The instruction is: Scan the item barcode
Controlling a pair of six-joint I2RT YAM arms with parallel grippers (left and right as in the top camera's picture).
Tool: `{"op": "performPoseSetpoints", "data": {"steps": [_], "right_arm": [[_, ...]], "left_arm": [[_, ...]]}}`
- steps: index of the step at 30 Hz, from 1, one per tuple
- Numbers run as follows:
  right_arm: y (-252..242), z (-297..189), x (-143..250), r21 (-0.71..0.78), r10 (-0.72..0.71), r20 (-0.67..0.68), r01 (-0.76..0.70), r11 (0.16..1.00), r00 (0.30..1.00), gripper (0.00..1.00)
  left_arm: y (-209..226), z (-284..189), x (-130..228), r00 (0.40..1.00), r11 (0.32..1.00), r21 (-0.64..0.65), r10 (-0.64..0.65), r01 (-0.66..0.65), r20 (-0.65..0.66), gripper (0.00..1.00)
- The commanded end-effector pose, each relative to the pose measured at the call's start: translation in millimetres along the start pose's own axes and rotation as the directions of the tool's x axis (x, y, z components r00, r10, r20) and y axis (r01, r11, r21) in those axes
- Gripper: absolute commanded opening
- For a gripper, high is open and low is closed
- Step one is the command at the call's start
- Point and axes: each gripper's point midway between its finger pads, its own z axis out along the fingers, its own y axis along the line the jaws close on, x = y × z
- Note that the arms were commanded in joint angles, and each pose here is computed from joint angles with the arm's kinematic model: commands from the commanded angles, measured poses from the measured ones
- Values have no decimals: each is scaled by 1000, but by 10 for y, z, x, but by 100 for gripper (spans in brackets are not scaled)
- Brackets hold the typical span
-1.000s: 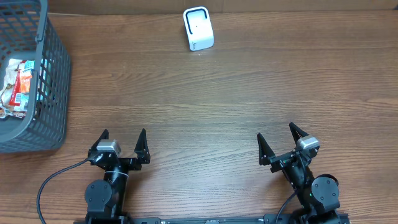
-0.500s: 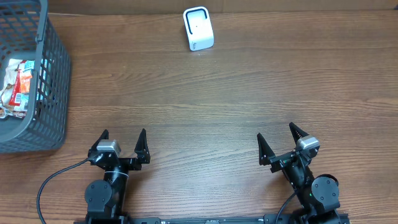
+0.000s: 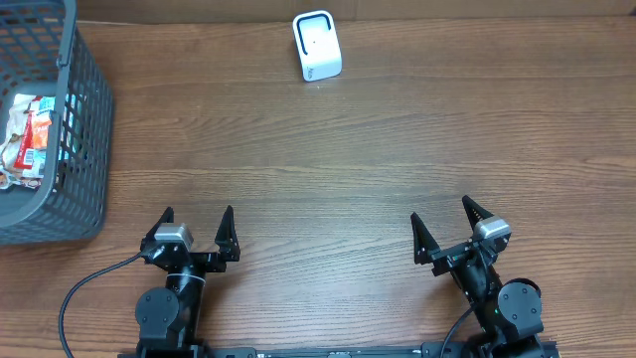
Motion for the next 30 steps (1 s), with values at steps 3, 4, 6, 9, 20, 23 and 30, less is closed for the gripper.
{"op": "performPoseSetpoints", "data": {"steps": [3, 4, 6, 9, 20, 23, 30], "right_arm": [[-23, 1, 21, 9, 4, 3, -4, 1000, 1000, 100], [-23, 1, 21, 9, 4, 3, -4, 1000, 1000, 100], [-23, 1, 21, 9, 4, 3, -4, 1000, 1000, 100], [-23, 1, 21, 9, 4, 3, -4, 1000, 1000, 100], [-23, 1, 21, 9, 4, 3, -4, 1000, 1000, 100], [-23, 1, 21, 9, 4, 3, -4, 1000, 1000, 100], [-23, 1, 21, 9, 4, 3, -4, 1000, 1000, 100]], "left_arm": [[-8, -3, 0, 1000, 1000, 6, 22, -22, 4, 100], [-8, -3, 0, 1000, 1000, 6, 22, -22, 4, 100], [-8, -3, 0, 1000, 1000, 6, 22, -22, 4, 100], [-8, -3, -2, 1000, 1000, 6, 22, -22, 5, 100], [32, -3, -21, 1000, 1000, -18, 23, -22, 13, 100], [40, -3, -15, 1000, 999, -22, 23, -23, 11, 100], [-88, -50, -149, 1000, 999, 36, 23, -24, 13, 100]]}}
